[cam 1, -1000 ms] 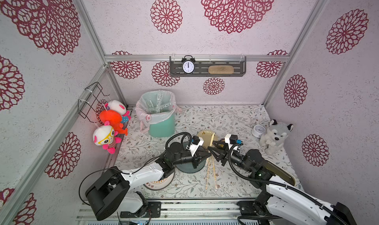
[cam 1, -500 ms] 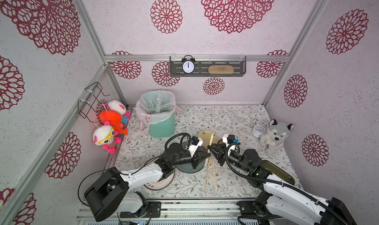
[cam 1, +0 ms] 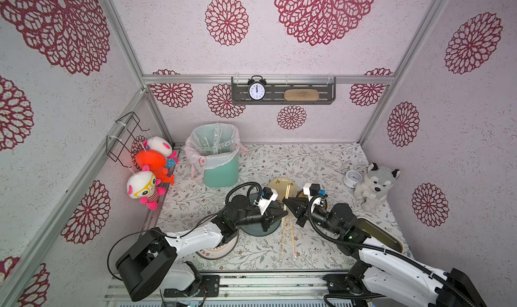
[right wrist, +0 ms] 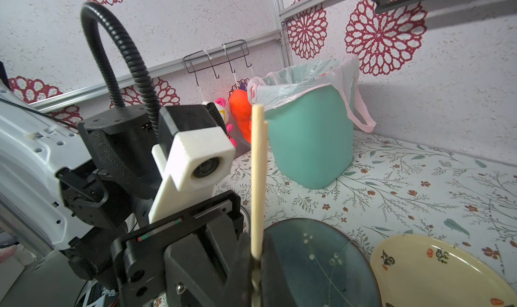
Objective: Remove the packaging of disposable chopsticks
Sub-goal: Remove the packet bag from the disposable chopsticks.
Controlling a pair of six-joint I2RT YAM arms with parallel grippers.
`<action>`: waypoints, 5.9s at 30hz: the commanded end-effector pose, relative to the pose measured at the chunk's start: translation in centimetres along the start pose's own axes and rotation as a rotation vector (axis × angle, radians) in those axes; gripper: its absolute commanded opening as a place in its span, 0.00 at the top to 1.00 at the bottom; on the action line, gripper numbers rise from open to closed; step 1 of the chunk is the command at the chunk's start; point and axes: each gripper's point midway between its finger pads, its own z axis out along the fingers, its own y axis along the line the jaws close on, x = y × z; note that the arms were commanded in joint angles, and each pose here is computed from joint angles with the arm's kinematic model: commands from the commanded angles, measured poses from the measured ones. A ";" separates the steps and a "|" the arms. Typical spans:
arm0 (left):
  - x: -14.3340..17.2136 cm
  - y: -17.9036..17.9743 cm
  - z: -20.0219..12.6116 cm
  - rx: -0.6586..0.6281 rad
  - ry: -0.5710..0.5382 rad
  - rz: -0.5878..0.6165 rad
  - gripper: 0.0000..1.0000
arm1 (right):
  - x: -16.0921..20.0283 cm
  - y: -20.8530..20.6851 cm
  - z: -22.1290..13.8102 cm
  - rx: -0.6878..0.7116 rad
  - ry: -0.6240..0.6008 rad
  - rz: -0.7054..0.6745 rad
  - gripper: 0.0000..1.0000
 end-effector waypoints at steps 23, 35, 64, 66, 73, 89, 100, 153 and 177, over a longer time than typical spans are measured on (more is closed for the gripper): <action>4.3 -0.1 -0.1 0.090 0.110 -0.032 0.60 | -5.9 1.0 -2.7 -0.030 -0.221 -0.021 1.00; 2.9 0.1 -0.1 0.071 0.049 -0.008 0.48 | -4.9 0.5 -2.8 -0.041 -0.221 0.021 1.00; 3.7 0.3 0.5 0.087 0.087 -0.045 1.00 | -5.9 -0.3 -4.1 -0.014 -0.286 0.037 1.00; 4.0 0.1 0.2 0.089 0.095 -0.043 1.00 | -6.5 -0.6 -4.3 -0.008 -0.304 0.040 1.00; 6.6 0.7 -0.8 0.053 0.151 -0.074 1.00 | -9.3 -0.8 -4.9 0.006 -0.344 0.016 1.00; 8.5 1.1 -1.3 0.043 0.200 -0.122 1.00 | -11.4 0.5 -5.1 -0.073 -0.382 -0.003 1.00; 10.0 0.6 -1.0 0.078 0.272 -0.136 1.00 | -13.2 0.9 -5.8 -0.050 -0.426 -0.038 1.00; -5.1 1.7 -1.9 -0.106 -0.005 0.134 0.09 | -7.1 0.7 -5.8 -0.098 -0.310 0.009 1.00; -5.3 -1.8 3.7 0.177 0.085 0.127 0.77 | -6.1 0.3 -5.9 -0.092 -0.309 0.026 1.00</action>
